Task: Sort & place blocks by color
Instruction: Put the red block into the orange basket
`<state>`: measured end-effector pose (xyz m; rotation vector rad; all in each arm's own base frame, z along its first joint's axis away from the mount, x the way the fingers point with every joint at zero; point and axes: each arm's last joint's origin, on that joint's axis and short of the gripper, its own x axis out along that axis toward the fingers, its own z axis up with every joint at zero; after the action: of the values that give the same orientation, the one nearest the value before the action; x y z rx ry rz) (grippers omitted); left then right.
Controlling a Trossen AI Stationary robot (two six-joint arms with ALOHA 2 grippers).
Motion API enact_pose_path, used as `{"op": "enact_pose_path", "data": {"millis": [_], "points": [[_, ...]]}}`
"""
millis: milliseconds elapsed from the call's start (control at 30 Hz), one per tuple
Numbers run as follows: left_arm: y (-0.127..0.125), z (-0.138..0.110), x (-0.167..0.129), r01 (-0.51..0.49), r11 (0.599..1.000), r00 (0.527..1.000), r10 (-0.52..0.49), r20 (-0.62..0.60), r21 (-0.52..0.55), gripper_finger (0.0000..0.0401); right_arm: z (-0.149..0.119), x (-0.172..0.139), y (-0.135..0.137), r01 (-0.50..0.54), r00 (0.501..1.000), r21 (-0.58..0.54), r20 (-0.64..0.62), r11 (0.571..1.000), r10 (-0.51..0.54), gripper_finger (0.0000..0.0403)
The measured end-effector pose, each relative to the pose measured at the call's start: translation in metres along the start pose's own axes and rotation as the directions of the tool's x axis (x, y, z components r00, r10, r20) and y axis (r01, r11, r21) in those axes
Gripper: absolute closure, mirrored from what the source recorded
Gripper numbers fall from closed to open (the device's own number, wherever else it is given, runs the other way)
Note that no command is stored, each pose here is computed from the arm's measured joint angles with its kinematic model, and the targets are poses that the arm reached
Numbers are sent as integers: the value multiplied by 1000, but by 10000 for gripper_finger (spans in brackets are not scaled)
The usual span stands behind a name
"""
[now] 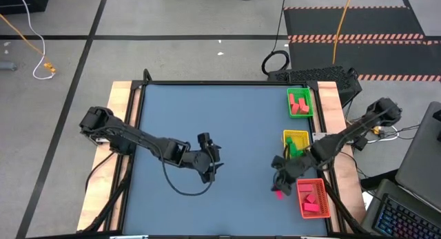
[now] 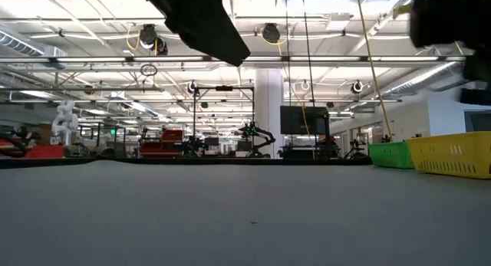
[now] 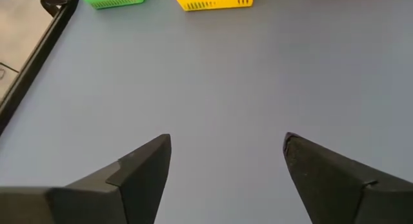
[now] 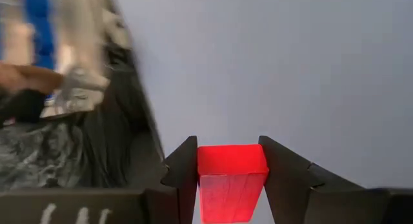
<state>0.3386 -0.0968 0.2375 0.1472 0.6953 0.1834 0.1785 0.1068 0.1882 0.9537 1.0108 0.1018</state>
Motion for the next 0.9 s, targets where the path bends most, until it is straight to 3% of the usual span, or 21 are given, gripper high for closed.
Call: {"op": "enact_pose_path", "data": {"millis": [167,500,667,900], "points": [[9,4,-2,-13,1000,1000,13,16,17,112,-24,-1,-4,109,978,207,-195,972,-68,274],[34,18,-25,-40,999,996,39,86,5,114,-51,-7,8,153,921,403,-390,902,17,274],[38,21,-32,-41,999,993,41,107,-2,116,-61,-14,7,206,904,428,-427,880,-4,274],[36,23,-33,-29,1000,992,30,119,-11,122,-71,-24,-11,400,859,395,-477,827,-187,274]]}}
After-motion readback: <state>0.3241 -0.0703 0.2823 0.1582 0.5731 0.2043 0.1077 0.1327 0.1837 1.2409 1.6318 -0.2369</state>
